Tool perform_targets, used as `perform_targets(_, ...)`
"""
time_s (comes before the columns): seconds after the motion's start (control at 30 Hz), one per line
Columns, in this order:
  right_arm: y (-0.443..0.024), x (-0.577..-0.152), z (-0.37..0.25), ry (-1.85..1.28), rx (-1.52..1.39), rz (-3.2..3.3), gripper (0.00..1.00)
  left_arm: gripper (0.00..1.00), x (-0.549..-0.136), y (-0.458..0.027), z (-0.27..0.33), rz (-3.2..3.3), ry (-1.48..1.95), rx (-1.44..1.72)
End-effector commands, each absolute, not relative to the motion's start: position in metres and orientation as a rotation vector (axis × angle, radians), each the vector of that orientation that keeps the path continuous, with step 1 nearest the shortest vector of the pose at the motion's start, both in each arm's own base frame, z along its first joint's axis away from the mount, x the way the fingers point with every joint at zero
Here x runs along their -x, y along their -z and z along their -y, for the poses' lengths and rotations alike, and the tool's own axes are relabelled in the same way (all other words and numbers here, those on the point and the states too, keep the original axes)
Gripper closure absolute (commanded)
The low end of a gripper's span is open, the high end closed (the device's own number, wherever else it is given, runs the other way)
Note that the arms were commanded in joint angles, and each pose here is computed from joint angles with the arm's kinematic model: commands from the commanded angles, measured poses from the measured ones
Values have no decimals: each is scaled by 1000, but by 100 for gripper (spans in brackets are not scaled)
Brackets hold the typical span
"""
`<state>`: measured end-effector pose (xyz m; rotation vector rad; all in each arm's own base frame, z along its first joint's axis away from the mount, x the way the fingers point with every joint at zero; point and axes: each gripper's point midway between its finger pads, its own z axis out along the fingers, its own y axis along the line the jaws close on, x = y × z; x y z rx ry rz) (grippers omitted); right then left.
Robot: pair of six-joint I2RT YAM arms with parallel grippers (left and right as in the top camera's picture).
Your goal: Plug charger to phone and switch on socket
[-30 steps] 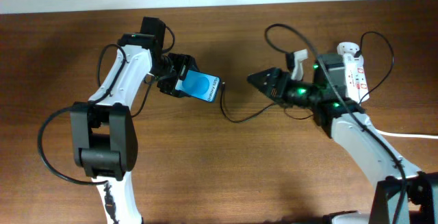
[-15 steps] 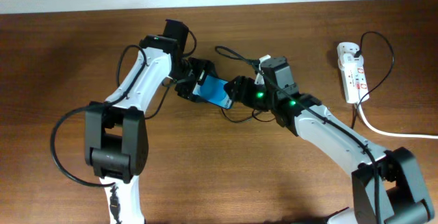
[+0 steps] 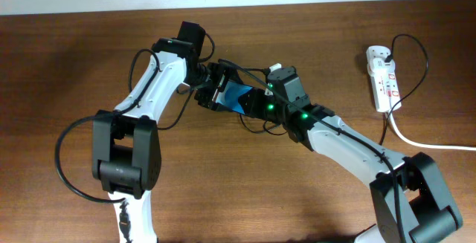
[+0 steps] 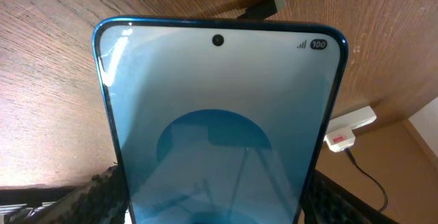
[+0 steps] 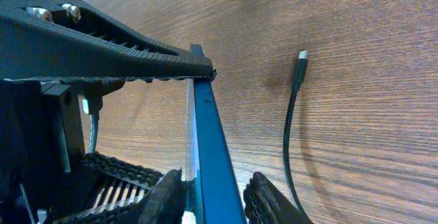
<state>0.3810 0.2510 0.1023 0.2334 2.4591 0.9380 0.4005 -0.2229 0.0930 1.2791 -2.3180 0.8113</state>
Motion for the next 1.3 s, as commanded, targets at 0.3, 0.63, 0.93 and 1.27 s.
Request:
perform_targets(0.3,-108,-386,-256,-951,-250,-2436,93,32,-404,-101,230,2293,-855,-1263)
perform_targets(0.63,-148,-401,-237,-1055,-306,-2328,96,0,-413,-101,212,2291,-875,-1299)
perform_targets(0.93,-175,-407,-204,-1046,-371,-2269,96,0,-449,-150,249,2525,-1486,-613)
perform_targets(1.27,-257,-425,-123,-1181,-1147,-1804,96,0,-466,-249,278,2340,-2091,-4)
